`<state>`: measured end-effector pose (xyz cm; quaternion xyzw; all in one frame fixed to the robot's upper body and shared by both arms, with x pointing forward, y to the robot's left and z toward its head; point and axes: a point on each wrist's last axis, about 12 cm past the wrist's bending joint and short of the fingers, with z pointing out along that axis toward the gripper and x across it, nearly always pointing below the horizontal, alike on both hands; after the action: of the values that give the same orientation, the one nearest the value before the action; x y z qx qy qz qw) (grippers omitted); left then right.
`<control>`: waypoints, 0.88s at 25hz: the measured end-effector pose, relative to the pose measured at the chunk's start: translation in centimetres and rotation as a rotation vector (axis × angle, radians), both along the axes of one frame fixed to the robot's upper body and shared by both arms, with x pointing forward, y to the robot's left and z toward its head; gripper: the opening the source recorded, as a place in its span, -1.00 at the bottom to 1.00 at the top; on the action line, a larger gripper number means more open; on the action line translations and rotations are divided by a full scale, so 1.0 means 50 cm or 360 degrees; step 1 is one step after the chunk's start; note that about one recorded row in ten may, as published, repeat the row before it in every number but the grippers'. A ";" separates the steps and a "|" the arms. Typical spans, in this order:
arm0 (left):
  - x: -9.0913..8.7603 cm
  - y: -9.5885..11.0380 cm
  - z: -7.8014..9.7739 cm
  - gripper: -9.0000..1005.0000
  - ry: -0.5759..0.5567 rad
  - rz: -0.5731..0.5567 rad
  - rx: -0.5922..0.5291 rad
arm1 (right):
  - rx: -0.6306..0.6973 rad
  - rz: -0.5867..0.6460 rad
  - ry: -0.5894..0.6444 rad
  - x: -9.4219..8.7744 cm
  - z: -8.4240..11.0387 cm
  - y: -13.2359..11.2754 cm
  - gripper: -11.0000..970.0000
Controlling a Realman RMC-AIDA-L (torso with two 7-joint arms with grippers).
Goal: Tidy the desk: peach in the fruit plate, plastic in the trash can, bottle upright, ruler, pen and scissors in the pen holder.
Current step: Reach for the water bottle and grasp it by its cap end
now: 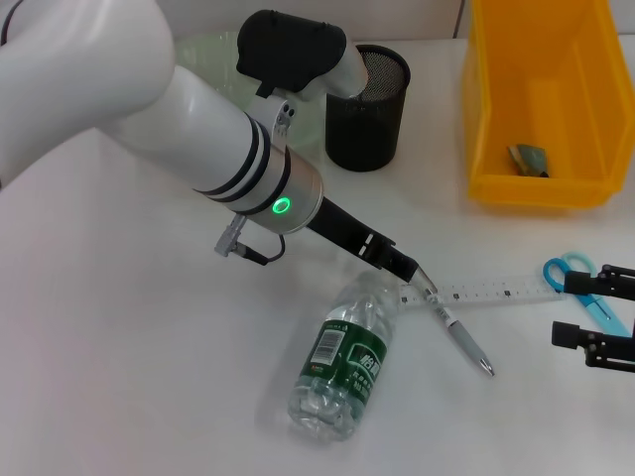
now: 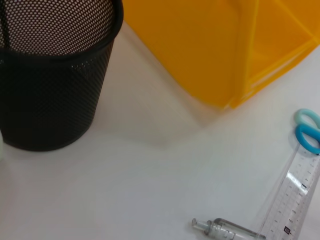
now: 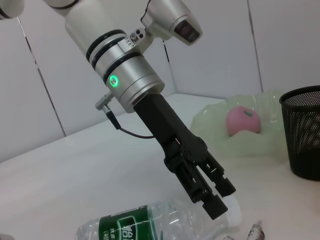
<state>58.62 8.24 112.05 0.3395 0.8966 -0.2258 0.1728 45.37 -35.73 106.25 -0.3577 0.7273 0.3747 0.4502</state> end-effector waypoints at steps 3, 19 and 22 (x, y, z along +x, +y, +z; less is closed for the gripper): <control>-0.003 0.000 -0.006 0.61 0.0000 0.0002 0.0008 | 0.0001 0.0000 -0.0002 0.000 0.000 0.000 0.47; -0.009 0.001 -0.023 0.61 0.0010 0.0003 0.0031 | 0.0003 0.0008 -0.0014 0.006 0.003 0.003 0.47; -0.010 0.000 -0.024 0.61 0.0007 -0.0002 0.0031 | 0.0003 0.0008 -0.0014 0.007 0.003 0.004 0.47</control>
<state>58.11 8.25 110.87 0.3411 0.8990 -0.2178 0.1674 45.73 -35.55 106.42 -0.3608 0.7240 0.3749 0.4530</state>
